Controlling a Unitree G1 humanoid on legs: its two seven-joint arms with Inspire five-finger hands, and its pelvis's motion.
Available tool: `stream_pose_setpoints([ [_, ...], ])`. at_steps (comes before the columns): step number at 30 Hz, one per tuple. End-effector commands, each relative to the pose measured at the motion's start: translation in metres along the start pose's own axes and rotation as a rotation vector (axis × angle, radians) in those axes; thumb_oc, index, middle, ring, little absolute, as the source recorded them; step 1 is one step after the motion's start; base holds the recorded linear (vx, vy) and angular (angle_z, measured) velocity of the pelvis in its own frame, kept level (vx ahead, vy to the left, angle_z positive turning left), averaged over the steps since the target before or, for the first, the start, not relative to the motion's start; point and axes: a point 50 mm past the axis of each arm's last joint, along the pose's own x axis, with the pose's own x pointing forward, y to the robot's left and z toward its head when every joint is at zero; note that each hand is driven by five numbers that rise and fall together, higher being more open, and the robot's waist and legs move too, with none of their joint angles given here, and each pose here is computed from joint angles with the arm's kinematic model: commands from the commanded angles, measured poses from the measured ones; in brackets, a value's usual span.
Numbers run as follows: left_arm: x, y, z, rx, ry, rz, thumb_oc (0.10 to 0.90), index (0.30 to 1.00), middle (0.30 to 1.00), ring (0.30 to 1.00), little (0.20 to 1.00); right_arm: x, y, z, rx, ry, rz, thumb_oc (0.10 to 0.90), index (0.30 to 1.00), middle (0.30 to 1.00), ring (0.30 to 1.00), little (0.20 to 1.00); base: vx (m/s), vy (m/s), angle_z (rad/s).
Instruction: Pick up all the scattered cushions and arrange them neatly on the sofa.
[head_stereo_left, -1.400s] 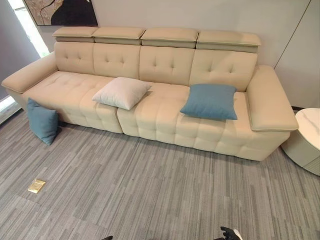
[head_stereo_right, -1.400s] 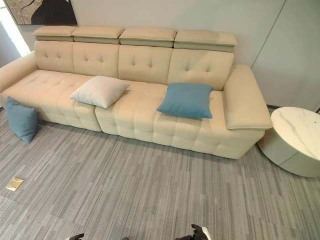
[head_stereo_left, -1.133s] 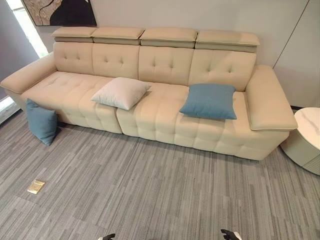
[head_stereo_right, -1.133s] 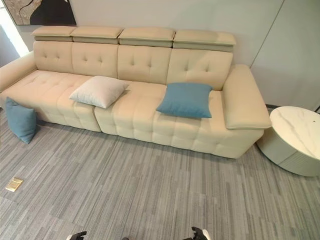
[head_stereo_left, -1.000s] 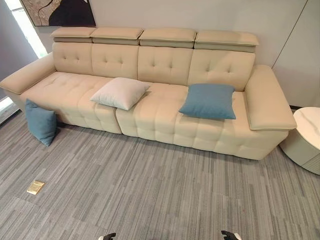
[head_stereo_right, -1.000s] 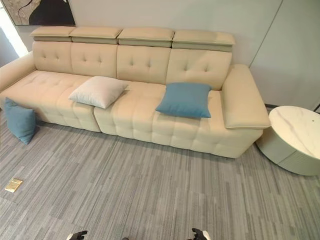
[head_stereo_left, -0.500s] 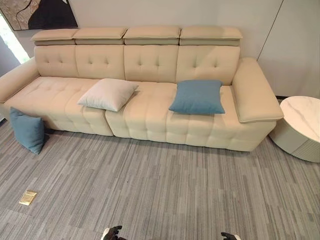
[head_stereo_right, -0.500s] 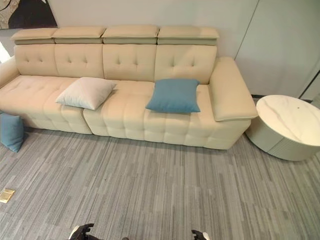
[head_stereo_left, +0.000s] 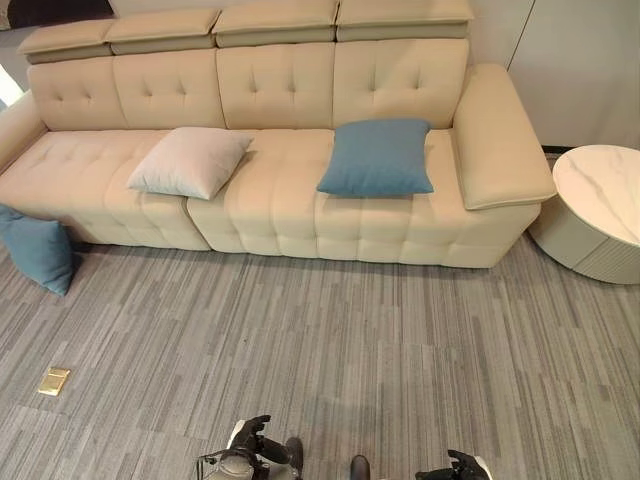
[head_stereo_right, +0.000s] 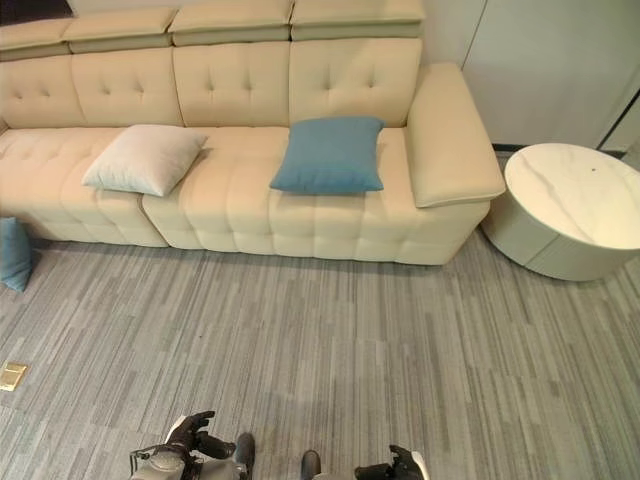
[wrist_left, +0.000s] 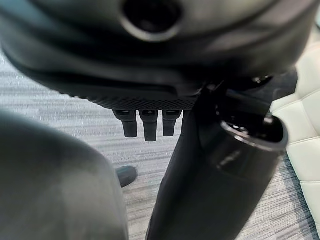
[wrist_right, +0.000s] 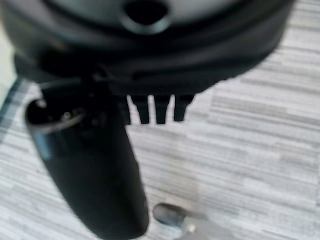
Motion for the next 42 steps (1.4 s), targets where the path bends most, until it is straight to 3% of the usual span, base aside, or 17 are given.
stream_pose_setpoints([
  [1, -0.002, 0.002, -0.010, 0.023, 0.006, 0.014, 0.800, 0.900, 0.900, 0.900, 0.900, 0.000, -0.001, 0.001, 0.014, -0.024, -0.027, 0.800, 0.900, 0.900, 0.900, 0.900, 0.31, 0.166, -0.73],
  [16, 0.000, 0.021, -0.001, 0.035, -0.031, 0.079, 0.800, 0.900, 0.900, 0.900, 0.900, 0.000, 0.011, 0.037, -0.065, -0.150, 0.017, 0.800, 0.900, 0.900, 0.900, 0.900, 0.21, 0.075, -0.39],
  [29, 0.000, 0.009, 0.003, -0.005, -0.039, 0.044, 0.800, 0.900, 0.900, 0.900, 0.900, 0.003, -0.005, 0.025, -0.030, -0.102, -0.026, 0.800, 0.900, 0.900, 0.900, 0.900, 0.26, -0.203, -0.04],
  [42, -0.004, 0.007, -0.017, -0.004, 0.018, 0.034, 0.800, 0.900, 0.900, 0.900, 0.900, -0.001, 0.003, 0.004, -0.049, -0.037, -0.010, 0.800, 0.900, 0.900, 0.900, 0.900, 0.30, 0.051, -0.03],
])
